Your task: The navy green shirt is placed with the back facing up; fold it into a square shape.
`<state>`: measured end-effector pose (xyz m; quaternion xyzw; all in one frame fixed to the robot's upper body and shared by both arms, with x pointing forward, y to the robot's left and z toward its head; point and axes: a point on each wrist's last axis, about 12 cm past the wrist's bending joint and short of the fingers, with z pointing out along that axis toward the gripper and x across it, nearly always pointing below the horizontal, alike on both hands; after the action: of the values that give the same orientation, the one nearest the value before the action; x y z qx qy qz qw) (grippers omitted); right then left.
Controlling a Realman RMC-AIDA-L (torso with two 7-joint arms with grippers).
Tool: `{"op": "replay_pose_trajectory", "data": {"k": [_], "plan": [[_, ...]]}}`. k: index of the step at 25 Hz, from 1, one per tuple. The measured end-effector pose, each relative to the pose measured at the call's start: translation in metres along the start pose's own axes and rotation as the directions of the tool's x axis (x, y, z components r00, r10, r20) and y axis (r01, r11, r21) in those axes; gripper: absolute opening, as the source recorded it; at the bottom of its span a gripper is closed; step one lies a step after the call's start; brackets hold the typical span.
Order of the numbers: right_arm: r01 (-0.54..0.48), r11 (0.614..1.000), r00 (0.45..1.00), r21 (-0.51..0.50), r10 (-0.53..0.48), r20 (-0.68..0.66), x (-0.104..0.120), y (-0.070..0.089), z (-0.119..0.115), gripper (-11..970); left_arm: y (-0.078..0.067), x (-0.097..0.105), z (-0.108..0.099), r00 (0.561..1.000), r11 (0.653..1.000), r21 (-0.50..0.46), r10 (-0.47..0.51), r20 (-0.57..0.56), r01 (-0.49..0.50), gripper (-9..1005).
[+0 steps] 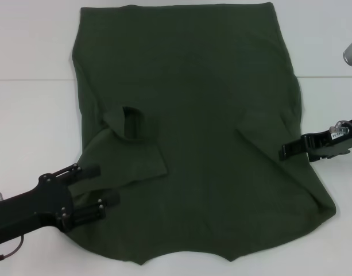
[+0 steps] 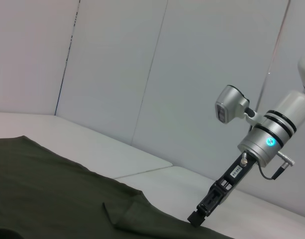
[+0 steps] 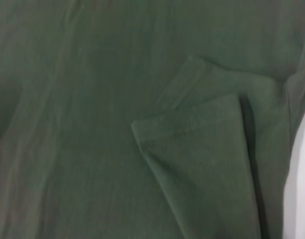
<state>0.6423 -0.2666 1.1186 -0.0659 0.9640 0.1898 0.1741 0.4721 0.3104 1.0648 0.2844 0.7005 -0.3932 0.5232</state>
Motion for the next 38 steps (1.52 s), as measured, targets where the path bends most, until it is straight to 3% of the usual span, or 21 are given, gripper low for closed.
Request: {"op": "replay_pose_trajectory", "data": {"k": [13,21,30,35,38], "plan": [[0.010,1.000,1.000,-0.018,-0.010,-0.003,0.002,0.005,0.003,860,0.000,0.000,0.000,1.000,1.000,0.002,-0.002,0.000,0.002,823],[0.022,0.990,1.000,-0.137,-0.019,0.016,0.001,0.017,0.002,858,-0.001,0.001,0.001,1.000,1.000,0.001,-0.003,0.001,0.003,823],[0.129,0.947,0.990,-0.293,-0.141,-0.023,0.007,0.053,0.014,857,-0.001,0.001,0.001,1.000,1.000,0.002,-0.003,0.001,0.003,823],[0.158,0.932,0.984,-0.327,-0.175,-0.023,0.012,0.053,0.012,857,-0.001,0.000,0.001,1.000,1.000,0.002,-0.002,0.001,0.002,822],[0.183,0.900,0.981,-0.395,-0.192,0.017,0.017,0.047,0.003,857,0.000,0.000,0.001,1.000,1.000,-0.001,-0.017,0.004,0.017,820]]}}
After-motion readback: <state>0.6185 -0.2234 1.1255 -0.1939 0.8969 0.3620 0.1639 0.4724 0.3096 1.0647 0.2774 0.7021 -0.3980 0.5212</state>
